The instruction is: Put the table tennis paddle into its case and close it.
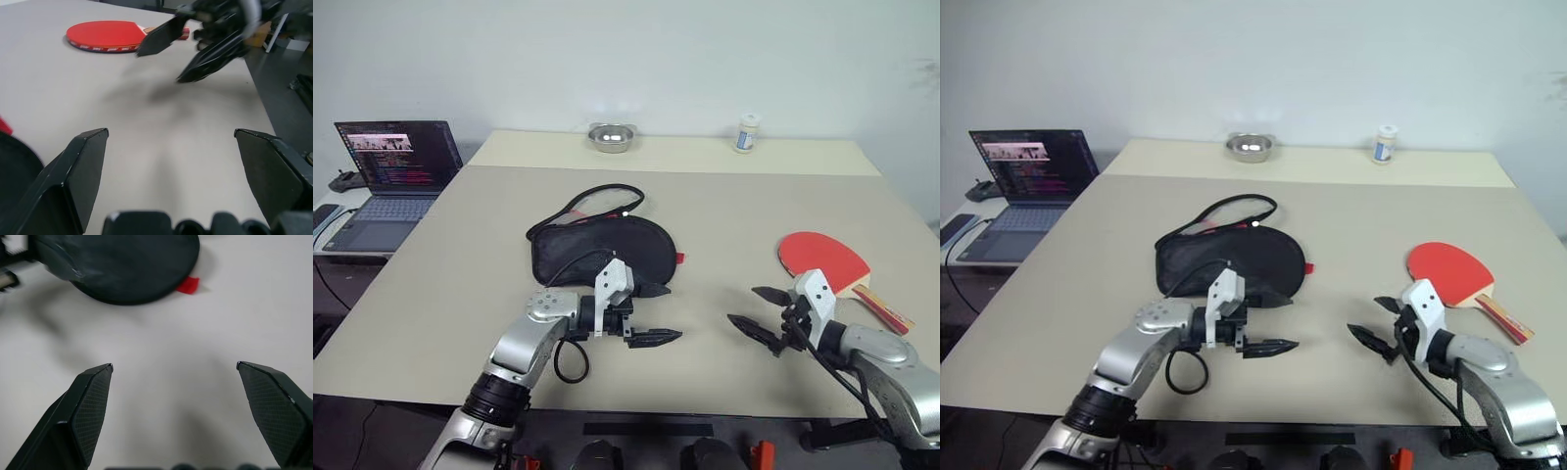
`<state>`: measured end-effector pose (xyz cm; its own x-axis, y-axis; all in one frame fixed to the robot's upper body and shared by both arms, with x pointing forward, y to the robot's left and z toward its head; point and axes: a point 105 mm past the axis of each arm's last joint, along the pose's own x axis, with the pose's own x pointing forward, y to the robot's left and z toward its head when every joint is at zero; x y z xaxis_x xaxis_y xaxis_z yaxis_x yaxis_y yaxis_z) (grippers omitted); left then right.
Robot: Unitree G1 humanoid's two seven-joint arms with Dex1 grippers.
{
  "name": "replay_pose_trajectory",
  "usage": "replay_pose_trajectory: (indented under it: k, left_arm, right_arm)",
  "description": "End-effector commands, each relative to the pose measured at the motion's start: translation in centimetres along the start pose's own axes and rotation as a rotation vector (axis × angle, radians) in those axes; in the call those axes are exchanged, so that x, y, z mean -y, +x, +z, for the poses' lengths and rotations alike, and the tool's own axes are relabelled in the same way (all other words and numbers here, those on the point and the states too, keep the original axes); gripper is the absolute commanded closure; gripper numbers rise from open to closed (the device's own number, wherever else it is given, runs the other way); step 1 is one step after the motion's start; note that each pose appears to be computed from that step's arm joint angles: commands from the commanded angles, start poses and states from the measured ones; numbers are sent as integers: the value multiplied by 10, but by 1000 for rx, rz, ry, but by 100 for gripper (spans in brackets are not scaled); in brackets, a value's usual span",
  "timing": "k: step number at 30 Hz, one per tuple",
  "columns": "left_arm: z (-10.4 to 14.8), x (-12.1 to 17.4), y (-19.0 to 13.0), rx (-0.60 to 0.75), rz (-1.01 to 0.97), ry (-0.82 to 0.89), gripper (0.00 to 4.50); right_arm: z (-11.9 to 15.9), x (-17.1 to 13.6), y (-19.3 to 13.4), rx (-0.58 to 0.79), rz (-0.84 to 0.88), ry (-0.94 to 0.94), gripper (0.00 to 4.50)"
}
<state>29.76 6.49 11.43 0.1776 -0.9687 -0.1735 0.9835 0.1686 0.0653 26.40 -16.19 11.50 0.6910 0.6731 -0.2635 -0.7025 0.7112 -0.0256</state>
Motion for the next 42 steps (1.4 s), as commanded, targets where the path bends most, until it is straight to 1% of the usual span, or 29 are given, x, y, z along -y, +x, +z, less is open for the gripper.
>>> replay_pose_trajectory:
  k: [1, 4, 7, 9, 11, 15, 17, 20, 24, 25, 30, 37, 38, 39, 42]
  left_arm:
    - [27, -15, -4, 92, 38, 72, 0]
    - [36, -28, -9, 102, 82, 139, 0]
    - [46, -36, -26, 83, 81, 185, 0]
    - [49, -38, -43, 29, 56, 213, 0]
    - [45, -41, -61, -40, 46, 207, 0]
    - [35, -42, -83, -178, 18, 220, 0]
    - [31, -45, -96, -215, 19, 229, 0]
    - [25, -53, -101, -295, 12, 256, 0]
    - [11, -72, -108, -377, 64, 313, 0]
    - [9, -74, -111, -382, 70, 321, 0]
    - [-3, -78, -100, -420, 19, 410, 0]
    - [-8, -74, -96, -408, -30, 412, 0]
    - [-8, -74, -96, -408, -31, 408, 36]
    - [-8, -75, -97, -405, -25, 400, 57]
    - [-7, -77, -97, -382, -6, 363, 157]
  right_arm:
    - [10, -3, -9, 5, -7, -21, 3]
    - [11, 2, -9, 3, -29, -10, 3]
    - [27, -5, -10, 34, 18, -2, 3]
    - [41, -9, -12, 70, 56, 15, 3]
    - [52, -14, -11, 96, 89, 35, 3]
    - [66, -24, -14, 108, 187, 79, 3]
    - [69, -34, -10, 112, 219, 91, 3]
    - [72, -41, -13, 99, 246, 76, 3]
    - [67, -43, -12, 93, 235, 85, 3]
    - [66, -45, -10, 94, 235, 85, 3]
    - [59, -46, -6, 83, 211, 88, 3]
    - [54, -41, -6, 83, 160, 86, 3]
    - [53, -39, -6, 83, 152, 85, 0]
    - [52, -38, -7, 83, 142, 87, 0]
    - [51, -31, -10, 87, 112, 86, 0]
